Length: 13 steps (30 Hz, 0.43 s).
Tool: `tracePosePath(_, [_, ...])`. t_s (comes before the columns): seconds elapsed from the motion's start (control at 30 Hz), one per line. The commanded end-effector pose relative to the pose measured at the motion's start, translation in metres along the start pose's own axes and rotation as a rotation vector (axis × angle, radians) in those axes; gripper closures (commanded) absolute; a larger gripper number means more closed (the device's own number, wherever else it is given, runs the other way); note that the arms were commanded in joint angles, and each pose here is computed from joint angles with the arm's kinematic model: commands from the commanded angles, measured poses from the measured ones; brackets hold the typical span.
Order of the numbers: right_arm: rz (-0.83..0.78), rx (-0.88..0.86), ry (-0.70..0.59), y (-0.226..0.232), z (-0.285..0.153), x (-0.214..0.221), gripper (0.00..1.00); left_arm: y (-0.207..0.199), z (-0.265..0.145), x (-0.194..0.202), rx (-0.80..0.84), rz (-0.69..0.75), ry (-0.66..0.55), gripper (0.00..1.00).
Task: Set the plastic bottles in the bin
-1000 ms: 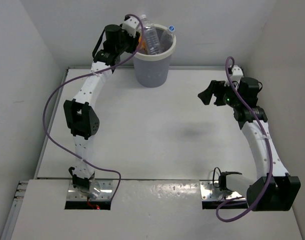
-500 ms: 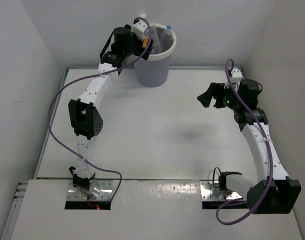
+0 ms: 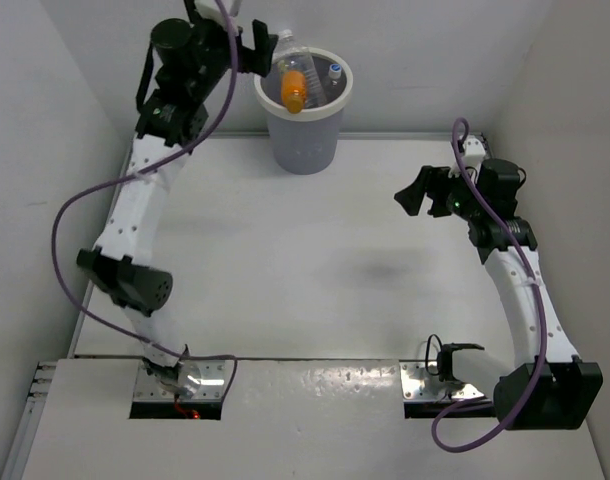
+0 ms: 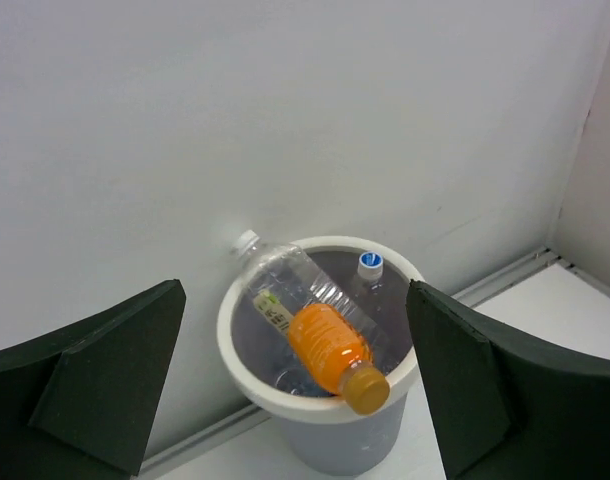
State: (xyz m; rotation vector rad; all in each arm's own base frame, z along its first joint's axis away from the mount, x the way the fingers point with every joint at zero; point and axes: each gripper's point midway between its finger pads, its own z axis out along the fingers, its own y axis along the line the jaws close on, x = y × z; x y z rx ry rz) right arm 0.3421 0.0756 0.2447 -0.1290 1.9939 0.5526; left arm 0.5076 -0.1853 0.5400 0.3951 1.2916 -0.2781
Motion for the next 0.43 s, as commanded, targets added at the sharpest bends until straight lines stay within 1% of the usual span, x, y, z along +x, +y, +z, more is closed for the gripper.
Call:
tracePosePath(0.0, [-0.055, -0.006, -0.083, 0.009, -0.013, -0.03, 0.07, 0.007, -0.043, 0.048, -0.03, -0.04, 0.215, 0.0])
tracePosePath(0.07, [-0.06, 0.012, -0.079, 0.007, -0.016, -0.028, 0.06, 0.015, -0.066, 0.081, -0.086, -0.046, 0.321, 0.0])
tracePosePath(0.1, [-0.053, 0.027, -0.068, 0.005, -0.017, -0.025, 0.04, 0.01, -0.088, 0.106, -0.095, -0.065, 0.402, 0.0])
tracePosePath(0.13, [-0.046, 0.038, -0.059, 0.003, -0.019, -0.022, 0.03, 0.012, -0.1, 0.118, -0.102, -0.07, 0.438, 0.0])
tracePosePath(0.2, [-0.042, 0.054, -0.049, 0.0, -0.021, -0.015, 0.01, 0.013, -0.121, 0.135, -0.119, -0.094, 0.481, 0.0])
tracePosePath(0.23, [-0.04, 0.058, -0.055, 0.0, -0.023, -0.015, 0.01, 0.014, -0.14, 0.148, -0.126, -0.101, 0.513, 0.0])
tracePosePath(0.3, [-0.025, 0.077, -0.05, -0.005, -0.023, -0.007, 0.01, 0.019, -0.156, 0.153, -0.151, -0.114, 0.514, 0.0])
tracePosePath(0.33, [-0.028, 0.086, -0.052, -0.007, -0.023, -0.006, 0.01, 0.023, -0.166, 0.169, -0.165, -0.136, 0.543, 0.0])
tracePosePath(0.4, [-0.019, 0.099, -0.05, -0.01, -0.024, -0.003, 0.01, 0.028, -0.177, 0.165, -0.178, -0.153, 0.527, 0.0])
